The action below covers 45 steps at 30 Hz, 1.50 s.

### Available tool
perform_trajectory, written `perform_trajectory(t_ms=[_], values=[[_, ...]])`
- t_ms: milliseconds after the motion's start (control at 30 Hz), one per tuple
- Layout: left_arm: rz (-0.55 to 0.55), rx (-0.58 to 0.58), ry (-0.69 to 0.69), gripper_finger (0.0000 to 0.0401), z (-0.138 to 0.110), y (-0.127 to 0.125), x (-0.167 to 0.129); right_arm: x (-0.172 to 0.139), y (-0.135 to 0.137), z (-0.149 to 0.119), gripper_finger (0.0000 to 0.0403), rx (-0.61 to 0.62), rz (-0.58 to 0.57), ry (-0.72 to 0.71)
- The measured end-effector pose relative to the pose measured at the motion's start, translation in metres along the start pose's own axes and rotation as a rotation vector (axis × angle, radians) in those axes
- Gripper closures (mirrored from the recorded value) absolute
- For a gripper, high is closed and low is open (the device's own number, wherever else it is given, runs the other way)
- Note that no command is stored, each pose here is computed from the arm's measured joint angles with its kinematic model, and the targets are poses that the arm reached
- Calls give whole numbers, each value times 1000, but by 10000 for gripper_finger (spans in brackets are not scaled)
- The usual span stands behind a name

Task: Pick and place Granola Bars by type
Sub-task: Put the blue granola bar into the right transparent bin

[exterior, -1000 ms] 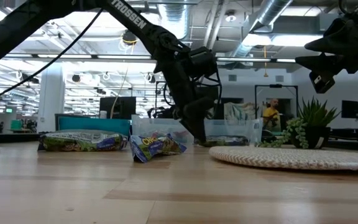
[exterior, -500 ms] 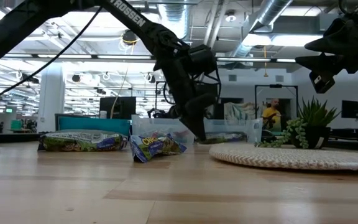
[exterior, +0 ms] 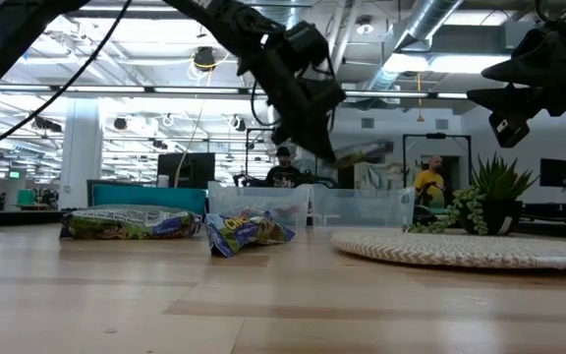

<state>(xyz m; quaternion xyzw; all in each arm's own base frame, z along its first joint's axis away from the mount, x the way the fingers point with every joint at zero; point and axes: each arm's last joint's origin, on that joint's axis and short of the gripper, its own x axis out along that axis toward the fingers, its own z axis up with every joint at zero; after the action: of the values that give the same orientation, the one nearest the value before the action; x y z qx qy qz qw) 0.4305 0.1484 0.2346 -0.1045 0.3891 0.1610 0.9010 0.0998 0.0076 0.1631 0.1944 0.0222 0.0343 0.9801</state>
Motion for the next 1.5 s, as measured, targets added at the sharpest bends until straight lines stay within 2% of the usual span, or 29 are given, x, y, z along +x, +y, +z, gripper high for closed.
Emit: perform_trajectory(t_ms=[167,333,467,600,700,800,967,1100,1333,1500], values=[[27,10,-104,397,35,14,-19,0,0,0,259,0,0,0],[85,8,-164,397,57,32,-29,0,0,0,262,0,0,1],[105,2,-121,397,61,43,-24,0,0,0,260,0,0,0],[106,14,-118,388,64,43,-22,0,0,0,260,0,1,0],[102,46,-111,357,63,43,-22,0,0,0,261,0,0,0],[109,82,-112,310,63,43,-22,0,0,0,260,0,0,0],[151,85,-112,226,63,45,-22,0,0,0,259,0,1,0],[149,67,-113,188,63,43,-22,0,0,0,262,0,0,0],[123,42,-12,195,53,28,-22,0,0,0,259,0,0,0],[96,66,72,219,47,9,-39,0,0,0,260,0,0,0]])
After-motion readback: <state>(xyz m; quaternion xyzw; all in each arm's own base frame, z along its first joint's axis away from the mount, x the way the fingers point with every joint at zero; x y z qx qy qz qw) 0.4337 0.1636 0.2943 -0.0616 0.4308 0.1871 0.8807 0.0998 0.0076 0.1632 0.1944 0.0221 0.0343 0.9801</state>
